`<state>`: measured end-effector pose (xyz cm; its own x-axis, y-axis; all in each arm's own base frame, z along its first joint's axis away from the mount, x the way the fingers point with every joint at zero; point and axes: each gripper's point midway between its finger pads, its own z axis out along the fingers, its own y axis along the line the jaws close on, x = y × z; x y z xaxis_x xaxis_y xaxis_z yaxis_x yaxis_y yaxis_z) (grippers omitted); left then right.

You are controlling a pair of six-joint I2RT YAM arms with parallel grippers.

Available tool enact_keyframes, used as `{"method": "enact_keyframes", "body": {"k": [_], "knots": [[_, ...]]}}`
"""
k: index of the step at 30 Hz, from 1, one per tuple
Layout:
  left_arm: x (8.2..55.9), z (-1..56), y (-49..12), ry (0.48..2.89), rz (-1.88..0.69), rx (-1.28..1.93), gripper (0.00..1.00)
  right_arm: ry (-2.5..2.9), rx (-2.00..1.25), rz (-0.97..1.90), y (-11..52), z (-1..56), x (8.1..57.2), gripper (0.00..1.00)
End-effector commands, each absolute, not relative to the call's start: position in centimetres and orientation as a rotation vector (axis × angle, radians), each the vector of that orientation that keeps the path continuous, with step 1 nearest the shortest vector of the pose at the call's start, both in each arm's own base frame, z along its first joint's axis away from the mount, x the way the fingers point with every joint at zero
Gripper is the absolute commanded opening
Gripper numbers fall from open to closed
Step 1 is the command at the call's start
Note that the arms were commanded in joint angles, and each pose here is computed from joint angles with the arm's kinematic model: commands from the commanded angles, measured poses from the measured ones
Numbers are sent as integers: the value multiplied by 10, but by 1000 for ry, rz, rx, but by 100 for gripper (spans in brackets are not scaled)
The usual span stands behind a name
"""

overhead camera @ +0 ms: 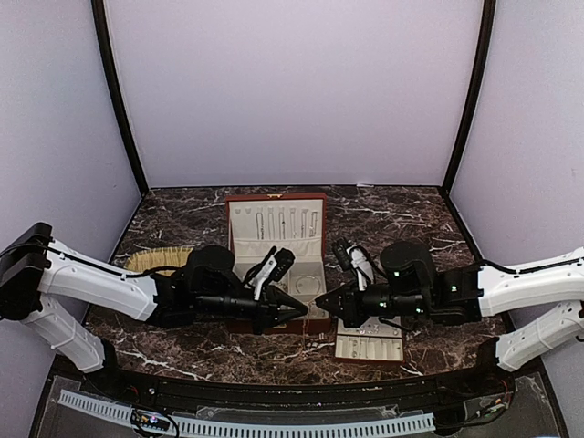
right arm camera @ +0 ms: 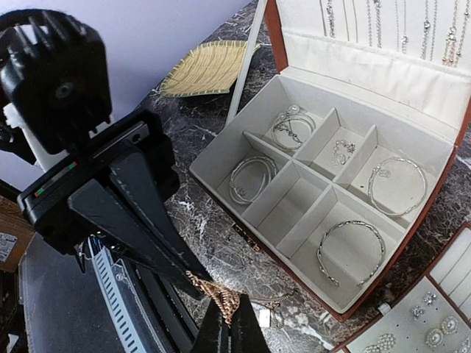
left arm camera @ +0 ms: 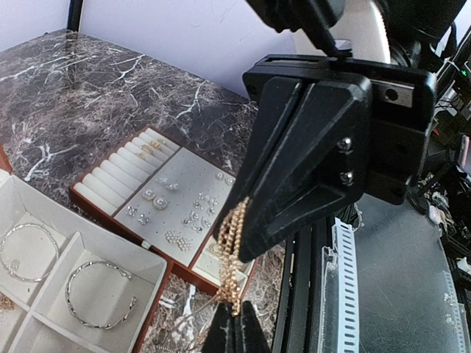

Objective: Organize the mixed jewelry
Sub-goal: Pass from the right arm to the left

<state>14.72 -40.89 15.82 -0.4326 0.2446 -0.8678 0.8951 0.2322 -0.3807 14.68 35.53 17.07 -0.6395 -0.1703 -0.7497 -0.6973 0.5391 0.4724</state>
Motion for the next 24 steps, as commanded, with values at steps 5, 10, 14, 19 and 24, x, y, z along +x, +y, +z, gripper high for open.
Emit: {"method": "enact_keyframes", "body": {"k": [5,10,14,19,24], "knots": [[137,167,-403,1809,-1237,1106,0,2175,-644,1018,352,156,155,25],[131,167,-405,1820,-1260,1153,0,2177,-611,1020,345,156,160,55],[126,169,-404,1822,-1281,1173,0,2138,-650,1102,347,164,150,56],[119,178,-405,1804,-1332,1189,0,2091,-700,1170,347,168,137,49],[116,185,-403,1795,-1355,1192,0,2077,-727,1095,350,159,131,44]]}}
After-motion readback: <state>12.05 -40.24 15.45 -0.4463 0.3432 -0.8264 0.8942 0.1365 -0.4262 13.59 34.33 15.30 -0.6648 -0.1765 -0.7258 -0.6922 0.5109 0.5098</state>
